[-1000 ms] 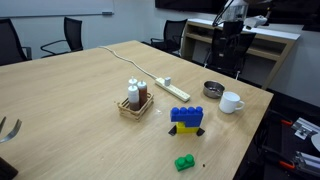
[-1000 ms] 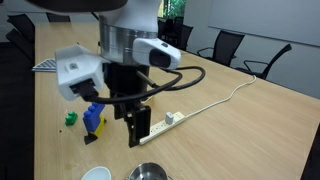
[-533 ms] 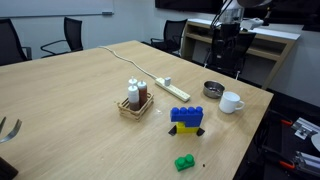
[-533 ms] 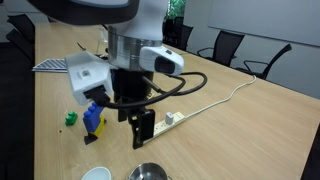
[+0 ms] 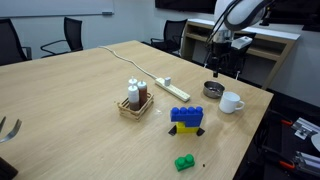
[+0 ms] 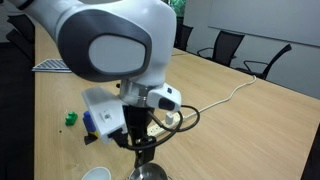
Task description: Move the pot to the left
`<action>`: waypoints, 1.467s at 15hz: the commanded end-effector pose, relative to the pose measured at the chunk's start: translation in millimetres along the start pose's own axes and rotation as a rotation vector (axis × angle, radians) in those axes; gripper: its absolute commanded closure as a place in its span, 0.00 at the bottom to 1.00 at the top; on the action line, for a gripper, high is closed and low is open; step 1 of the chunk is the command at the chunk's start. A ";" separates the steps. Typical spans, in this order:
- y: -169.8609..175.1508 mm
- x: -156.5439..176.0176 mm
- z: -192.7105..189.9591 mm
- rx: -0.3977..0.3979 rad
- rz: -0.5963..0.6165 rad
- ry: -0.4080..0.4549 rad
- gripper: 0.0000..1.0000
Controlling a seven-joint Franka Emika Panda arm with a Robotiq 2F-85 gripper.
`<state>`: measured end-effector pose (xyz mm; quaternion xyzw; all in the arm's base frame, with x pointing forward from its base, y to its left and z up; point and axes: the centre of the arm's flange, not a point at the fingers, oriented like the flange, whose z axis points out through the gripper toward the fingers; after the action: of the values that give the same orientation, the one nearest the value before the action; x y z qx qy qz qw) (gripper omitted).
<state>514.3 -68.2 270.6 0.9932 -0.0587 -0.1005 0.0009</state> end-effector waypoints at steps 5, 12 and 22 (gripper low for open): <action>-0.5 9.0 41.2 0.001 -0.010 -0.030 0.00; -2.1 13.3 49.8 0.013 -0.005 -0.032 0.00; -15.3 45.8 100.5 -0.057 -0.011 0.086 0.00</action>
<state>527.8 -60.0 171.3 0.9950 -0.0512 -0.0854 0.0110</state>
